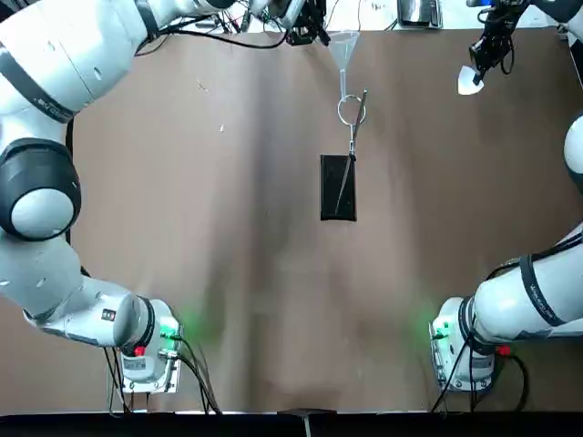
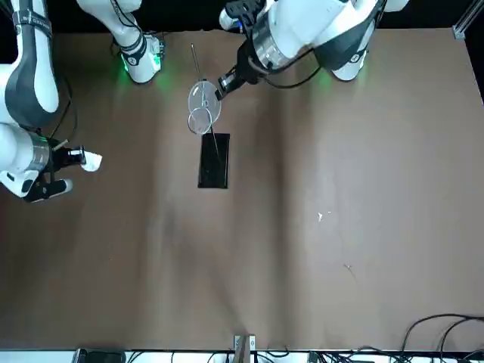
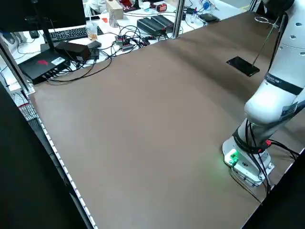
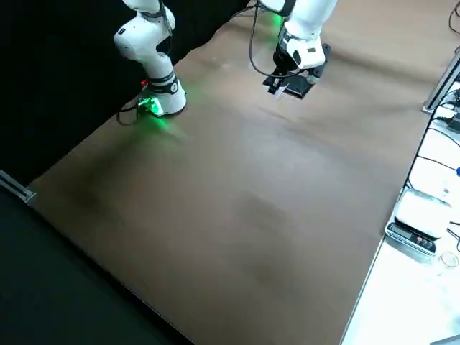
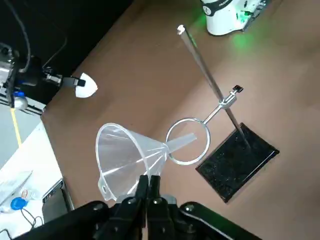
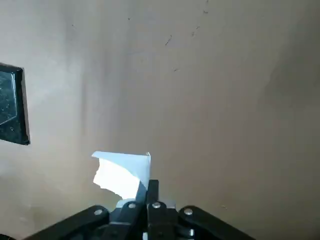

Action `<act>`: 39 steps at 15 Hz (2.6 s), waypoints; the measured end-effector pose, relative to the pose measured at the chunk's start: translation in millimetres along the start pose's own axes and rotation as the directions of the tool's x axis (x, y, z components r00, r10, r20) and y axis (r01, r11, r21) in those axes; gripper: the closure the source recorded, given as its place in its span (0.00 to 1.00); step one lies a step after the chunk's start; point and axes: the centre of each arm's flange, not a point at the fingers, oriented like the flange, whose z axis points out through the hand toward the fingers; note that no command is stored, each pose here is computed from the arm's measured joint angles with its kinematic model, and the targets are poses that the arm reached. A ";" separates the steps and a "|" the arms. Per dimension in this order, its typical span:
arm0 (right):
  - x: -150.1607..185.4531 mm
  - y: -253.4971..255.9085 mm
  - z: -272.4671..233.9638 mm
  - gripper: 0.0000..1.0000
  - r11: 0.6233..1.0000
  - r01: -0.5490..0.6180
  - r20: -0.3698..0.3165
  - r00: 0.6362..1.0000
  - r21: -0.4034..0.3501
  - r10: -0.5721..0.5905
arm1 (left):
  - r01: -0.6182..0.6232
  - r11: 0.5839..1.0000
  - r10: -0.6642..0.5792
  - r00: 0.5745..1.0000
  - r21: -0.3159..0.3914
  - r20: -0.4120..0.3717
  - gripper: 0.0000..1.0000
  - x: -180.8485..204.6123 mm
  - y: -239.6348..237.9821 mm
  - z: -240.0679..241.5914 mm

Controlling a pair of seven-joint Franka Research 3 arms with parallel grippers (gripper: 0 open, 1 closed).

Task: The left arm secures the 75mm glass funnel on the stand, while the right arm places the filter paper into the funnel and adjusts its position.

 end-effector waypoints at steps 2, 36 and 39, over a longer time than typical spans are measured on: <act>0.0 0.0 0.0 0.99 1.000 0.000 0.000 1.000 0.000 0.000 | -0.025 1.000 0.025 1.000 -0.011 0.005 0.97 12.7 1.0 7.8; 0.0 0.0 0.2 0.99 1.000 0.000 0.000 1.000 0.000 0.000 | -0.098 0.995 0.099 0.989 -0.010 0.111 0.94 16.9 15.6 86.5; 0.0 0.0 0.2 0.99 1.000 0.000 0.000 1.000 0.000 0.000 | -0.094 0.996 0.094 0.988 -0.003 0.119 0.94 12.0 23.1 97.1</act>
